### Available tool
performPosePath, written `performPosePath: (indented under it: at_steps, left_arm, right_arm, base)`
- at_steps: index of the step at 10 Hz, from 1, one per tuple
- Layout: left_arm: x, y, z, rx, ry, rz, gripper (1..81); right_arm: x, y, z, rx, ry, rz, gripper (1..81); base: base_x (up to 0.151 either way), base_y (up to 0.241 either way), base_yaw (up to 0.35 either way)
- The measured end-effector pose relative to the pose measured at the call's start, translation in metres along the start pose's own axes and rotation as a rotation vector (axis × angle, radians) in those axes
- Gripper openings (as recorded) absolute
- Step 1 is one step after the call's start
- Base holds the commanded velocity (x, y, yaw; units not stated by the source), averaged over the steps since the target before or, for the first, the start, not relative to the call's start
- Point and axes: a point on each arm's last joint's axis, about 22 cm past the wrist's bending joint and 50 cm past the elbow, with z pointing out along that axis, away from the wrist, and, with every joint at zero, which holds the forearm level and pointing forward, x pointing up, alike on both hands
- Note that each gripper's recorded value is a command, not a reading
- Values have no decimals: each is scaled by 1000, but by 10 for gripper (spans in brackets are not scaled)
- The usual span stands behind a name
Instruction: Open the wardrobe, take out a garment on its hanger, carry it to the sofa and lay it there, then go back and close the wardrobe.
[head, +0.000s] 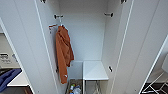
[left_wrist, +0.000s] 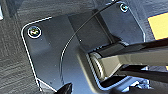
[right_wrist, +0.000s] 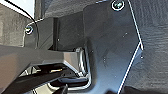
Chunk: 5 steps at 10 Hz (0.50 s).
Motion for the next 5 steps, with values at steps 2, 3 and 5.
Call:
performPosePath:
  at_steps: [2,3,5]
  left_arm:
    - [12,-4,0,4,11,4,811]
    - [9,-3,0,3,7,2,811]
    - [-5,-3,-2,1,-5,-29,811]
  right_arm:
    - [13,0,2,-1,16,-3,811]
    - [13,1,2,-1,14,-3,811]
    - [0,1,0,-2,-3,0,811]
  base:
    - [0,0,0]
    - [0,0,0]
    - [0,0,0]
